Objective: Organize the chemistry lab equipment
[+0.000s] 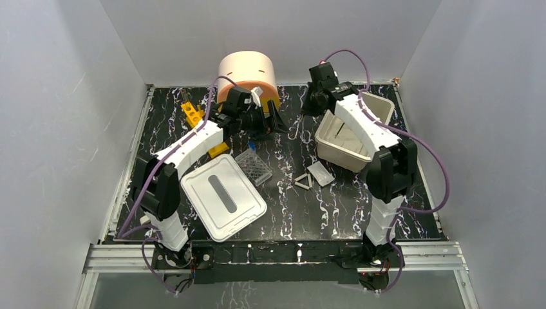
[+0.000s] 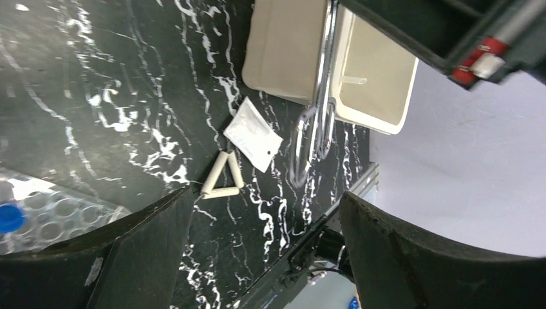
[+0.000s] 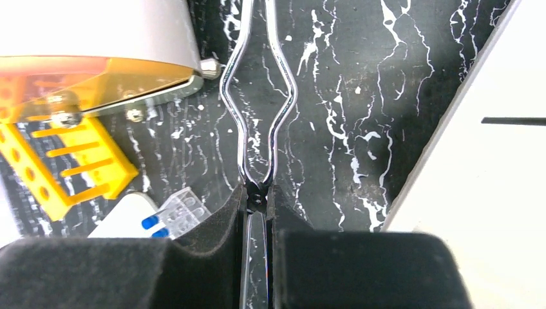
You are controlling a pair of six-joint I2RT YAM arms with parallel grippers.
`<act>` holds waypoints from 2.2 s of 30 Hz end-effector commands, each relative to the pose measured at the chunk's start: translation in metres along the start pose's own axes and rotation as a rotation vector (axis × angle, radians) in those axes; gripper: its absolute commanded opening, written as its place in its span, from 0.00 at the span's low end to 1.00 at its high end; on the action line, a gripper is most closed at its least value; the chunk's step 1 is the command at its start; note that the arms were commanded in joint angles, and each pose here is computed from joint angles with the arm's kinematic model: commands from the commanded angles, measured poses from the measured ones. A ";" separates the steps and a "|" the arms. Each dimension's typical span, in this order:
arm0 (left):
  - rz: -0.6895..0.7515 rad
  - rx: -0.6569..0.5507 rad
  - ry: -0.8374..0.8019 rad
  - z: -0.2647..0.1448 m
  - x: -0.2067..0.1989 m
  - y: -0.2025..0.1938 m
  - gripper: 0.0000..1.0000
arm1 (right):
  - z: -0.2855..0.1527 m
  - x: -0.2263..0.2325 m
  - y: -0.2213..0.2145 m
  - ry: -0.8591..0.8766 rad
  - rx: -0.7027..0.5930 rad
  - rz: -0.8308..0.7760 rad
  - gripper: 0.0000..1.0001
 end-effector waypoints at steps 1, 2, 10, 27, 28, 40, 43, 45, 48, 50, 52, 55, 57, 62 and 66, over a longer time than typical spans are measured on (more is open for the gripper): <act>-0.019 0.042 -0.144 0.004 -0.026 -0.002 0.81 | -0.046 0.011 0.020 0.178 -0.120 0.077 0.00; -0.028 0.048 -0.175 0.007 -0.029 -0.002 0.79 | -0.049 0.011 0.017 0.194 -0.115 0.085 0.00; -0.024 0.105 -0.289 0.013 -0.039 -0.013 0.50 | -0.056 0.010 0.004 0.261 -0.084 0.144 0.00; 0.077 0.050 -0.363 0.000 -0.045 -0.015 0.00 | -0.054 0.005 -0.018 0.334 0.027 0.170 0.42; 0.079 0.046 -0.362 0.000 -0.046 -0.014 0.00 | -0.055 0.004 -0.020 0.332 0.040 0.173 0.43; 0.085 0.053 -0.366 -0.001 -0.046 -0.014 0.00 | -0.058 0.003 -0.021 0.343 0.011 0.180 0.11; 0.086 0.053 -0.366 -0.002 -0.048 -0.013 0.03 | -0.063 0.001 -0.017 0.336 -0.028 0.185 0.00; 0.085 0.050 -0.363 -0.002 -0.049 -0.012 0.25 | -0.068 0.000 -0.013 0.330 -0.063 0.183 0.00; 0.102 0.041 -0.360 -0.004 -0.053 -0.008 0.56 | -0.080 -0.004 -0.003 0.305 -0.134 0.169 0.00; 0.127 0.030 -0.348 -0.006 -0.055 -0.006 0.69 | -0.087 -0.009 0.003 0.267 -0.180 0.155 0.00; 0.150 0.017 -0.313 -0.011 -0.055 -0.004 0.79 | -0.096 -0.018 0.011 0.212 -0.229 0.141 0.00; 0.206 -0.014 -0.274 -0.020 -0.055 -0.001 0.87 | -0.107 -0.037 0.019 0.083 -0.304 0.108 0.00; 0.234 -0.034 -0.243 -0.027 -0.054 0.001 0.89 | -0.114 -0.054 0.022 -0.025 -0.348 0.084 0.00; 0.286 -0.053 -0.176 -0.040 -0.046 0.000 0.91 | -0.131 -0.101 0.020 -0.356 -0.412 0.037 0.00; 0.300 -0.052 -0.125 -0.043 -0.040 -0.002 0.91 | -0.134 -0.132 0.014 -0.535 -0.408 0.019 0.00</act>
Point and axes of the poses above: each gripper's point midway between its finger pads, its own z axis out along the fingers, its own x axis along the line the jaws close on, y = z × x, the point moved 10 cm from there along -z, back along the fingers, and after that the axes turned 4 degrees about -z, right-handed, at the moved point
